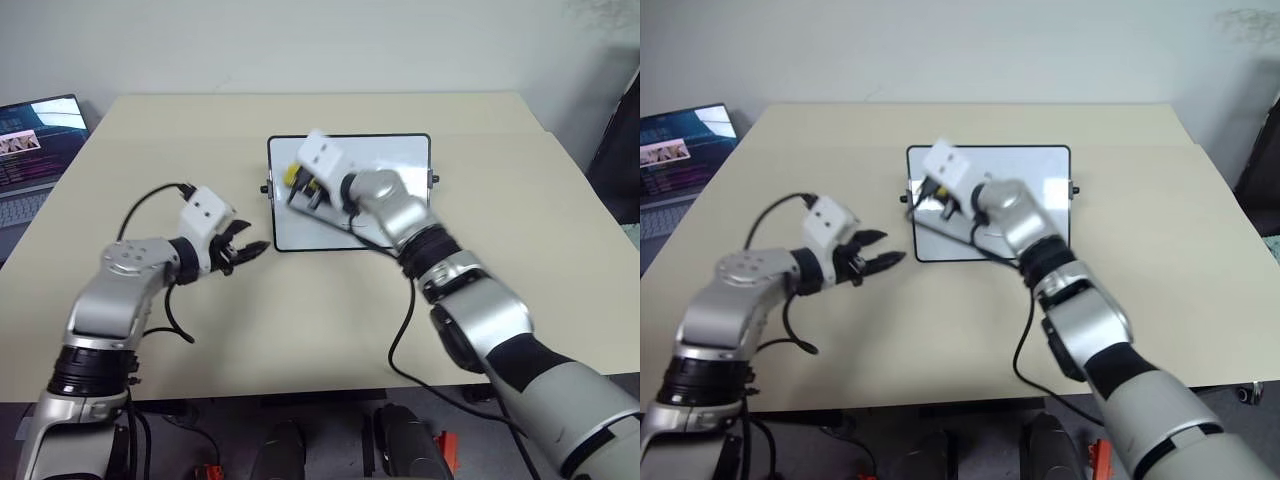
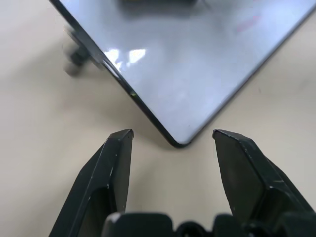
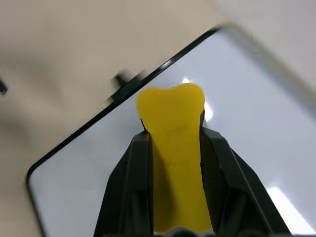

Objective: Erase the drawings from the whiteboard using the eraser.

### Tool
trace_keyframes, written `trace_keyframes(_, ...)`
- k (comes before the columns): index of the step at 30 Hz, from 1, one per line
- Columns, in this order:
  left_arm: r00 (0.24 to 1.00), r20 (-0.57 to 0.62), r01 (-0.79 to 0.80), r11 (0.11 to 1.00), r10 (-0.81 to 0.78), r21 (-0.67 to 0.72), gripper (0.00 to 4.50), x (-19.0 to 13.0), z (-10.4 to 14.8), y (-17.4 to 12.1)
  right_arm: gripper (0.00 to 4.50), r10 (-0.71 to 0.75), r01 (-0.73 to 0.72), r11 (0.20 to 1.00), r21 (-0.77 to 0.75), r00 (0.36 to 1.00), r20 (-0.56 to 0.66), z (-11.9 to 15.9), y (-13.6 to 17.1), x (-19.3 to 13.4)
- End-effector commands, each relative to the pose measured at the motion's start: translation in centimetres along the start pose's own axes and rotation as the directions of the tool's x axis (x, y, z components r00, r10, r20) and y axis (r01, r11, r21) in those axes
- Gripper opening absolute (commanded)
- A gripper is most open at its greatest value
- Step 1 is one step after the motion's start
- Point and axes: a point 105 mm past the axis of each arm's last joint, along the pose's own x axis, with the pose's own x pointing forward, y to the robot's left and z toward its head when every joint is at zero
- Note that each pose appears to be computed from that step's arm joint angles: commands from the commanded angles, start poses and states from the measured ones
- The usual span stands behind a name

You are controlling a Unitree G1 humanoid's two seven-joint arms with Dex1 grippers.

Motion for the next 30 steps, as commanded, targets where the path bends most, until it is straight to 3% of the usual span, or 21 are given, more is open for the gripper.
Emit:
trace_keyframes(1,0.999,0.045,0.0,0.997,-0.004,0.077,2.79,-2.4,2.7,1.0,0.96,0.073,-0.068,0.992,-0.106,0.996,0.052,1.9,-0.9,-5.4)
trace_keyframes(6,0.999,0.037,0.028,0.994,-0.032,0.106,2.79,-3.5,3.1,1.3,0.96,0.09,-0.099,0.97,-0.222,0.995,-0.053,0.5,-2.3,-11.9)
trace_keyframes(14,0.998,0.021,0.061,0.993,-0.063,0.101,2.79,-2.2,2.1,0.9,0.96,-0.102,0.036,0.955,-0.295,0.971,-0.215,-5.1,-7.1,-15.3)
trace_keyframes(19,0.998,0.004,0.063,0.992,-0.063,0.11,2.79,-2.1,1.7,0.6,0.96,-0.127,0.056,0.954,-0.296,0.965,-0.229,-6.6,-7.9,-16.2)
trace_keyframes(30,0.999,0.033,0.012,0.986,-0.017,0.164,2.79,-2.1,2.7,1.0,0.96,-0.155,0.095,0.953,-0.289,0.969,-0.192,-6.0,-8.7,-15.8)
